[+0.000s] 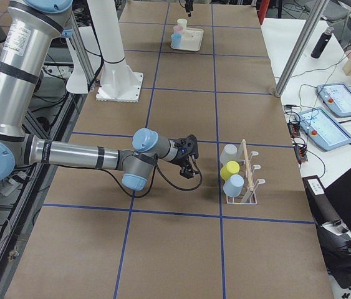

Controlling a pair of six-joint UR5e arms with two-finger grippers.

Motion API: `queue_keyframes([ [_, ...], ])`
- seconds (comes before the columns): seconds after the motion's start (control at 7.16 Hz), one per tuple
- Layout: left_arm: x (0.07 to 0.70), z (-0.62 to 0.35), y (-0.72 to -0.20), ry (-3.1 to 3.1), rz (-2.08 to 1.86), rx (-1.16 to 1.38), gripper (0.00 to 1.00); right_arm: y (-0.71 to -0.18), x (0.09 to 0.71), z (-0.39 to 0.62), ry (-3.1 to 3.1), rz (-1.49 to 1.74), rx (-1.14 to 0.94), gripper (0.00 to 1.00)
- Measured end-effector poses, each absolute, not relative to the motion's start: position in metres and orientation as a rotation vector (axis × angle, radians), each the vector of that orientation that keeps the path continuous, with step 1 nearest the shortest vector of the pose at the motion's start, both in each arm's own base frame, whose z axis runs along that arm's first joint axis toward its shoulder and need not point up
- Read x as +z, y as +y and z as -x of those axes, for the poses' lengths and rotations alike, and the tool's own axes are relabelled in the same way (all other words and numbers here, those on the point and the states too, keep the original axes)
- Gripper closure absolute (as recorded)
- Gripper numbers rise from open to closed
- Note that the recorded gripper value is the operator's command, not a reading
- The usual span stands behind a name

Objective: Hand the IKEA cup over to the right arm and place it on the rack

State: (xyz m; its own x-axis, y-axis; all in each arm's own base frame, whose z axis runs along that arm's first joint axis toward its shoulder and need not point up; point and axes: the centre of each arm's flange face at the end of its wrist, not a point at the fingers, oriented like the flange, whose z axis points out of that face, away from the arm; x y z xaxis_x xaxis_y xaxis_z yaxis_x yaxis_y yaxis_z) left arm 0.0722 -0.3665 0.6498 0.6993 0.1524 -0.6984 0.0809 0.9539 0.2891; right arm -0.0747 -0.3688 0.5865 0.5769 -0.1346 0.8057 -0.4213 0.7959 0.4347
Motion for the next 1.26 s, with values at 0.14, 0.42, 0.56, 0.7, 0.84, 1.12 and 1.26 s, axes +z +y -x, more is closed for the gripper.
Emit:
queue_keyframes([
  [0.14, 0.660, -0.070, -0.355, 0.793, -0.283, 0.040, 0.00, -0.368, 0.586, 0.075, -0.963, -0.646, 0.183, 0.00],
  [0.42, 0.670, -0.076, -0.348, 0.795, -0.247, 0.052, 0.00, -0.368, 0.586, 0.075, -0.967, -0.643, 0.183, 0.00],
  [0.56, 0.670, -0.083, -0.348, 0.809, -0.230, 0.067, 0.03, -0.368, 0.586, 0.076, -0.967, -0.642, 0.184, 0.00],
  [0.7, 0.670, -0.092, -0.348, 0.821, -0.214, 0.088, 0.27, -0.369, 0.586, 0.076, -0.967, -0.640, 0.185, 0.00],
  [0.84, 0.673, -0.101, -0.348, 0.827, -0.197, 0.108, 0.70, -0.370, 0.586, 0.078, -0.972, -0.637, 0.190, 0.00],
  [1.12, 0.677, -0.112, -0.347, 0.838, -0.172, 0.130, 1.00, -0.370, 0.584, 0.080, -0.997, -0.616, 0.200, 0.00],
  [1.26, 0.676, -0.116, -0.347, 0.861, -0.155, 0.141, 1.00, -0.368, 0.584, 0.081, -1.009, -0.604, 0.197, 0.00],
])
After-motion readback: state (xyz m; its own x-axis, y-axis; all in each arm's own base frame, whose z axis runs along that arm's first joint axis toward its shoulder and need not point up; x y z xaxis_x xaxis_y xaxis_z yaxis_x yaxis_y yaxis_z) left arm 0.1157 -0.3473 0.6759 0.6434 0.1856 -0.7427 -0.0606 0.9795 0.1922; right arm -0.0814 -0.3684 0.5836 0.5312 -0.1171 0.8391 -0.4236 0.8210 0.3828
